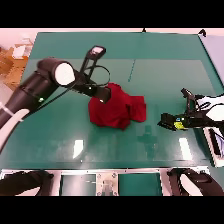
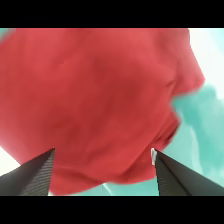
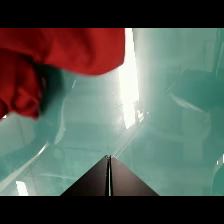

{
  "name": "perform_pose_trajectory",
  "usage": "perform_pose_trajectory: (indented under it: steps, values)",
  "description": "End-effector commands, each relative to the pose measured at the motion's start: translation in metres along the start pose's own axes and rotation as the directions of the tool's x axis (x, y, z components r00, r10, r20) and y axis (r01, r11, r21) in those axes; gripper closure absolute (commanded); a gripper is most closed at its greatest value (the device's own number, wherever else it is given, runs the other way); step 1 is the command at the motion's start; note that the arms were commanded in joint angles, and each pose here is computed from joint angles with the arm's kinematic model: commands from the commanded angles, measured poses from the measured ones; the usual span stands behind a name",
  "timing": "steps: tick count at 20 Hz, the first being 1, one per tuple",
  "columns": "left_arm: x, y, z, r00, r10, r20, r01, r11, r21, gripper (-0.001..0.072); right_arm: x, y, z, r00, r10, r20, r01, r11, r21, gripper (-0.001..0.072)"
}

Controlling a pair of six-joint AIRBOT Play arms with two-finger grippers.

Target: Fold the shirts.

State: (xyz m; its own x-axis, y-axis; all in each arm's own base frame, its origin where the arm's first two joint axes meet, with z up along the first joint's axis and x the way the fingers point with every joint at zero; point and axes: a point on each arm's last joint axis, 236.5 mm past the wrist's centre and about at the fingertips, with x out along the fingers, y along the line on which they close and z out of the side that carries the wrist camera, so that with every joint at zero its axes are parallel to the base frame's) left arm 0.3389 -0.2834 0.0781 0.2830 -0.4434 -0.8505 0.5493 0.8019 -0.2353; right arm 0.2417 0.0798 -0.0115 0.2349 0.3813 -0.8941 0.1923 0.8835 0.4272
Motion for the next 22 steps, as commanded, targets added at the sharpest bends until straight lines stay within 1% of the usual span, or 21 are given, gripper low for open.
perform_pose_trajectory:
  steps: [1,5,8,11,12,13,15,16,17,18,19,22]
  values:
    - [0.008,0.02,-0.053,0.969,0.028,-0.244,-0.028,1.0,0.005,-0.0012,0.0,0.0,0.0,1.0,0.0,0.0,0.0,1.0,-0.001,0.0696]
    - [-0.008,0.047,-0.113,0.881,0.016,-0.473,-0.06,0.995,-0.077,-0.0012,0.0,0.0,0.0,1.0,0.001,0.001,-0.001,1.0,-0.001,0.0696]
    - [0.012,0.045,-0.142,0.857,-0.022,-0.514,-0.045,0.992,-0.116,-0.0012,0.0,0.001,0.005,1.0,0.002,0.024,-0.002,1.0,-0.001,0.0696]
    - [0.043,0.048,-0.141,0.899,-0.036,-0.436,-0.033,0.988,-0.149,-0.0012,0.0,0.0,0.006,1.0,0.0,0.024,0.0,1.0,-0.002,0.0696]
    - [0.052,0.039,-0.133,0.92,-0.075,-0.385,0.002,0.982,-0.187,-0.0012,0.0,0.002,0.007,1.0,0.008,0.029,-0.008,1.0,0.002,0.0696]
    - [0.06,0.026,-0.12,0.939,-0.136,-0.316,0.06,0.969,-0.239,-0.0012,0.0,0.006,0.01,0.999,0.025,0.041,-0.026,1.0,0.009,0.0696]
    - [0.069,-0.002,-0.09,0.956,-0.242,-0.166,0.186,0.937,-0.296,-0.0013,0.001,0.008,0.018,0.997,0.031,0.076,-0.032,0.999,0.005,0.0696]
    - [0.073,-0.014,-0.077,0.955,-0.279,-0.103,0.236,0.922,-0.306,-0.0013,0.002,0.009,0.021,0.996,0.037,0.086,-0.038,0.999,0.011,0.0664]
    - [0.079,-0.022,-0.067,0.957,-0.285,-0.05,0.257,0.917,-0.304,-0.0012,0.005,0.01,0.028,0.994,0.045,0.102,-0.048,0.999,0.026,0.0498]
    - [0.086,-0.028,-0.062,0.961,-0.276,-0.025,0.257,0.922,-0.289,-0.0012,0.01,0.011,0.034,0.992,0.059,0.11,-0.064,0.997,0.049,0.0349]
    - [0.095,-0.037,-0.06,0.962,-0.274,-0.01,0.261,0.925,-0.276,-0.0012,0.019,0.01,0.042,0.991,0.065,0.116,-0.074,0.995,0.072,0.0301]
    - [0.125,-0.069,-0.066,0.96,-0.279,-0.004,0.27,0.933,-0.238,-0.0012,0.054,-0.008,0.053,0.997,0.033,0.069,-0.042,0.989,0.14,0.0301]
